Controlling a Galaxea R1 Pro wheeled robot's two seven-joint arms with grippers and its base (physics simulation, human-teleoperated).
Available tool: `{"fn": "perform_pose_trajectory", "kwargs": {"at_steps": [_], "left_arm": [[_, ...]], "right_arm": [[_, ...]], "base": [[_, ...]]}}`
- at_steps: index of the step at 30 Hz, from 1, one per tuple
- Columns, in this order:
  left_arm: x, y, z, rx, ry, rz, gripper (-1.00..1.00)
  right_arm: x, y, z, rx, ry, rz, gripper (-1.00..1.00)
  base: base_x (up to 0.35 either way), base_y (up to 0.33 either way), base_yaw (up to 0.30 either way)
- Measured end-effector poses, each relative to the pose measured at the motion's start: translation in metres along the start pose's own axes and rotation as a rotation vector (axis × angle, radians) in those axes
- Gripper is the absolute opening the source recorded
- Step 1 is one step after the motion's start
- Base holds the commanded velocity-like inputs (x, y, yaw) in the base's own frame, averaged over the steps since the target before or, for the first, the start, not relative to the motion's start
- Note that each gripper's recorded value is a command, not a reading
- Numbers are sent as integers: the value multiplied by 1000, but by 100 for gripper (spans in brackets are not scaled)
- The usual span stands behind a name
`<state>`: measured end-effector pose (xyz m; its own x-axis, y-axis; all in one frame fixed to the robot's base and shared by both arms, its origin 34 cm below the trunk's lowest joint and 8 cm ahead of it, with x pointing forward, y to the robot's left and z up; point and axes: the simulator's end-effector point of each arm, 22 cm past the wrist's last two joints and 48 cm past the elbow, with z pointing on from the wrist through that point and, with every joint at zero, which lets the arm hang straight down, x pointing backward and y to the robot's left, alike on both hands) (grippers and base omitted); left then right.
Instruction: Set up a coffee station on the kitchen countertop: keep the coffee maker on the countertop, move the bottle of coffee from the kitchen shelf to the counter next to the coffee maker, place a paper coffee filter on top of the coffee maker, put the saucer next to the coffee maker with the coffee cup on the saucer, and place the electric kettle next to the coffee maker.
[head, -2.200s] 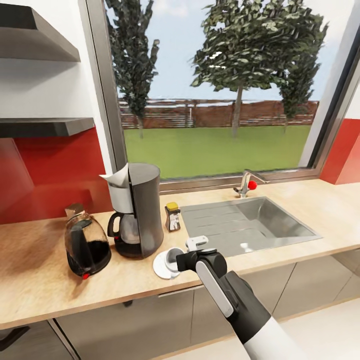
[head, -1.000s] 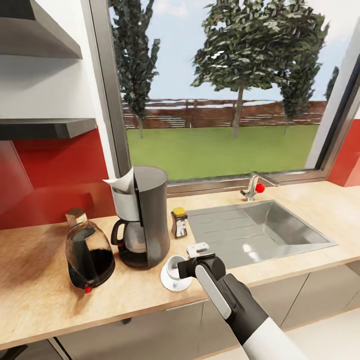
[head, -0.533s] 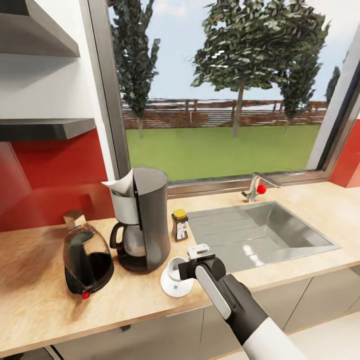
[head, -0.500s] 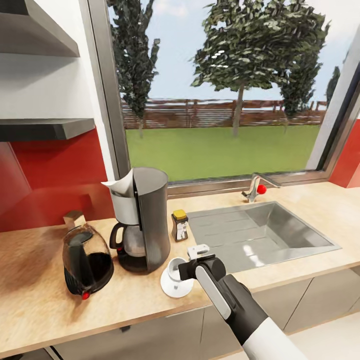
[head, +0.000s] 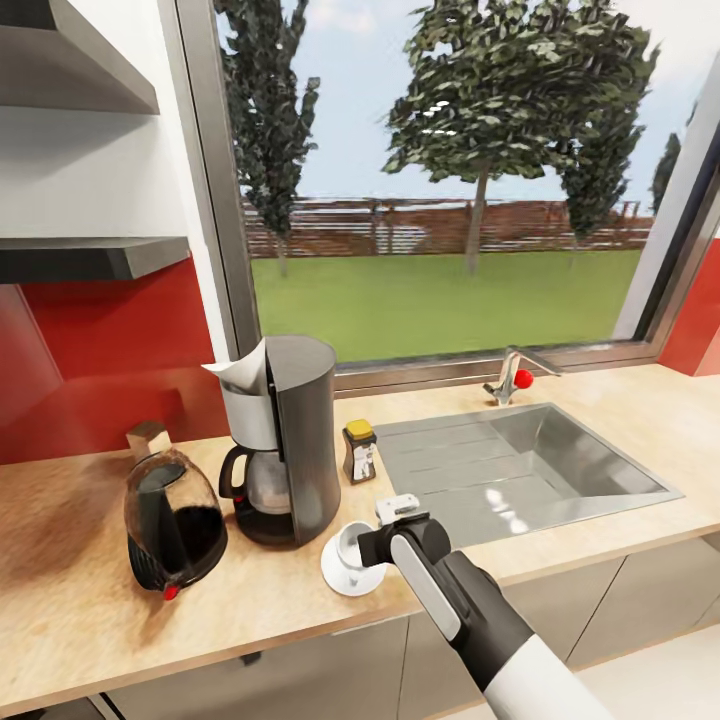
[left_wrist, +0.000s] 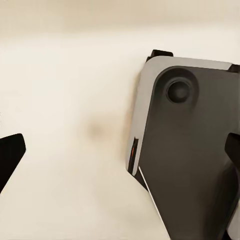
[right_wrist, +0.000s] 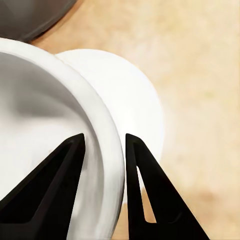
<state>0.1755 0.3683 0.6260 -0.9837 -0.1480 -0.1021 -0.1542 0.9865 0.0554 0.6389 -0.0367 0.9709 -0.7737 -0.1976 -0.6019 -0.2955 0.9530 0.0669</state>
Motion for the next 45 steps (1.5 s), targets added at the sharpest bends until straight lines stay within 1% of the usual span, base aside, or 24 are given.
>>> {"fn": "perform_pose_trajectory", "kwargs": {"at_steps": [4, 5, 20, 23, 25, 27, 28, 30, 33, 37, 45], "left_arm": [[0, 0, 0, 0, 0, 0, 100], [0, 0, 0, 0, 0, 0, 100], [0, 2, 0, -4, 0, 0, 100], [1, 3, 0, -4, 1, 0, 100], [1, 4, 0, -5, 1, 1, 100], [0, 5, 0, -5, 1, 1, 100], [0, 5, -1, -5, 0, 1, 100], [0, 5, 0, -5, -1, 2, 100], [-1, 4, 0, -4, -3, 5, 100], [-1, 3, 0, -2, -6, 6, 100], [-2, 0, 0, 1, -10, 10, 100]], "right_arm": [[1, 0, 1, 1, 4, 0, -100], [1, -1, 1, 2, 4, 0, 100], [0, 0, 0, 0, 1, 1, 100], [-18, 6, -10, -14, -46, 4, 100], [-36, 9, -23, -26, -95, 12, 100], [-54, 6, -36, -33, -145, 36, 100], [-68, -1, -46, -35, -182, 63, 100], [-79, -5, -54, -38, -212, 82, 100], [-88, -7, -63, -42, -241, 91, 100], [-100, -7, -75, -48, -283, 91, 100], [-103, -9, -80, -44, -298, 86, 100]], "base": [[0, 0, 0], [0, 0, 0], [0, 0, 0], [0, 0, 0], [0, 0, 0], [0, 0, 0], [0, 0, 0], [0, 0, 0], [0, 0, 0], [-78, -30, -12], [-222, -141, -225]]}}
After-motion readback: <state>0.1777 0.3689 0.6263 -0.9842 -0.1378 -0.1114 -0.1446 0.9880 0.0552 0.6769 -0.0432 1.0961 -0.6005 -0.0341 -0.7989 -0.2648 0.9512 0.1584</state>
